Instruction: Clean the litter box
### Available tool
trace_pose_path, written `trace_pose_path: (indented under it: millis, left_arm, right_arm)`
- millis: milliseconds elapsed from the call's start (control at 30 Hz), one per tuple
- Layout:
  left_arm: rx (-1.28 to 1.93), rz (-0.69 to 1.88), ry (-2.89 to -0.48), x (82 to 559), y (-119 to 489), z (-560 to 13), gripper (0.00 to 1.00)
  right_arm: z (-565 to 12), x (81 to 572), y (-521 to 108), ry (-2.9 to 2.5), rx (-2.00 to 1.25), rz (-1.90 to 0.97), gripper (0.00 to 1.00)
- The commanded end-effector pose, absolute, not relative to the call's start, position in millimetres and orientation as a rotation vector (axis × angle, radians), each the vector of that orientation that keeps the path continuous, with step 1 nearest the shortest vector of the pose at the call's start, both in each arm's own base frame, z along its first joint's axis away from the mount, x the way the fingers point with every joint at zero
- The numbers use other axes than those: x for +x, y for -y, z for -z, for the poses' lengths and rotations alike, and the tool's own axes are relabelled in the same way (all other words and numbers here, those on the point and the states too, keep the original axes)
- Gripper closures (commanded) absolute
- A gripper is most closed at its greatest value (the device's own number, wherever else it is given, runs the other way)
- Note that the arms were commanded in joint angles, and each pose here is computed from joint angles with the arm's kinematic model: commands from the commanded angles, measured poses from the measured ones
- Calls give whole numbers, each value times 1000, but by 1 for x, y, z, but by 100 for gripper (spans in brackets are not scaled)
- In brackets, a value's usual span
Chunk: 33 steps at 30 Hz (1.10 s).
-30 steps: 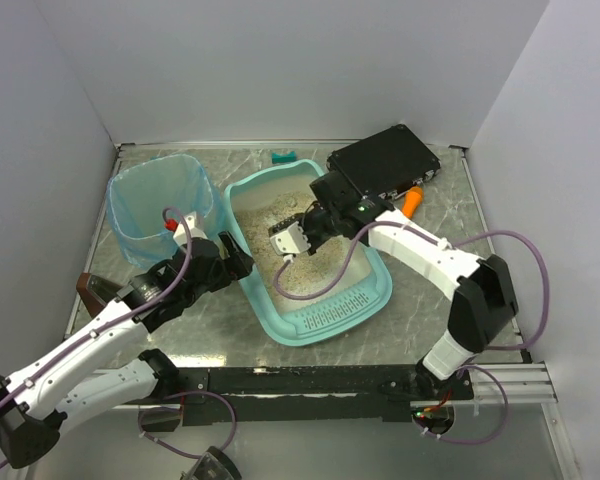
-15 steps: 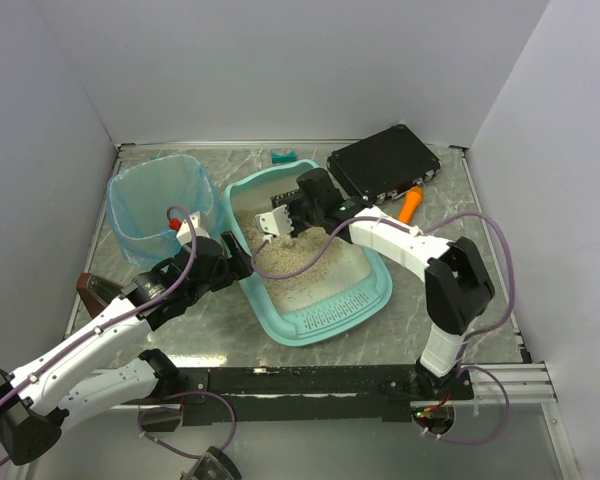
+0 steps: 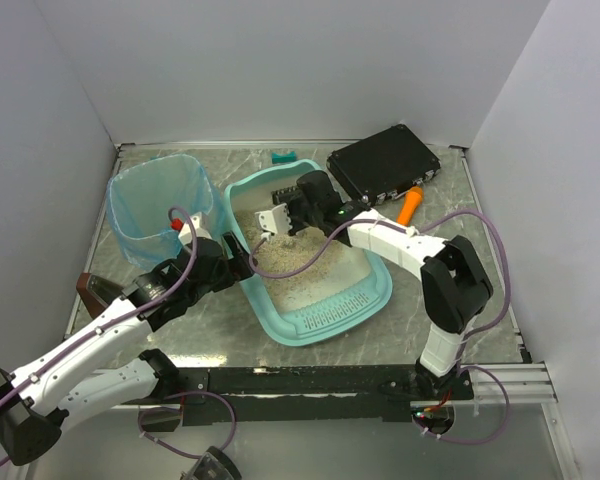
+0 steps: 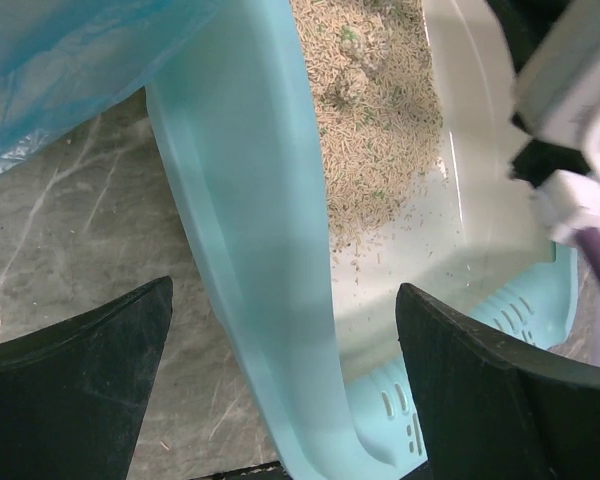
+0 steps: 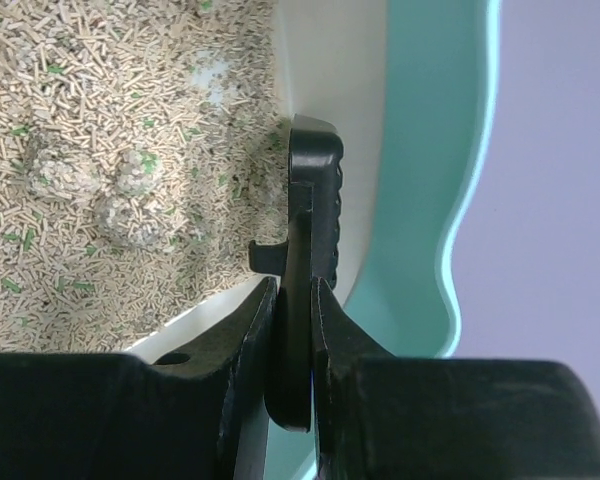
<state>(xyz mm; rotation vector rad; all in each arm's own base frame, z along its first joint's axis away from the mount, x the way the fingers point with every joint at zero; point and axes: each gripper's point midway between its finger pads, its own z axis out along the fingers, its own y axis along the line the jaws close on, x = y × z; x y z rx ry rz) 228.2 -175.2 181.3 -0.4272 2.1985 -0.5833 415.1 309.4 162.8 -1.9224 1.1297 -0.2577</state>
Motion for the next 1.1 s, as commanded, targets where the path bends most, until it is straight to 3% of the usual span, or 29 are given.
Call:
trace_pose_path:
  millis: [0, 267, 567, 733, 900, 1067]
  left_arm:
    - [-413, 621, -2159, 231, 179, -190, 3]
    - [-399, 610, -2167, 232, 180, -189, 3]
    - [-408, 574, -2183, 235, 178, -187, 3]
    - [-394, 577, -2181, 238, 182, -189, 3]
    - [-388, 580, -2184, 242, 187, -190, 3]
    - [-397, 527, -2204, 248, 187, -185, 3]
  right_arm:
    - [-221, 419, -302, -1068, -1785, 336, 100]
    - [-211, 422, -298, -1090, -1765, 364, 100]
    - [-149, 445, -284, -1276, -1912, 401, 100]
    - [-144, 381, -286, -1282, -2030, 174, 100]
    - [-179, 310, -287, -1197, -2055, 5, 100]
    - [-233, 314, -281, -1296, -1736, 34, 100]
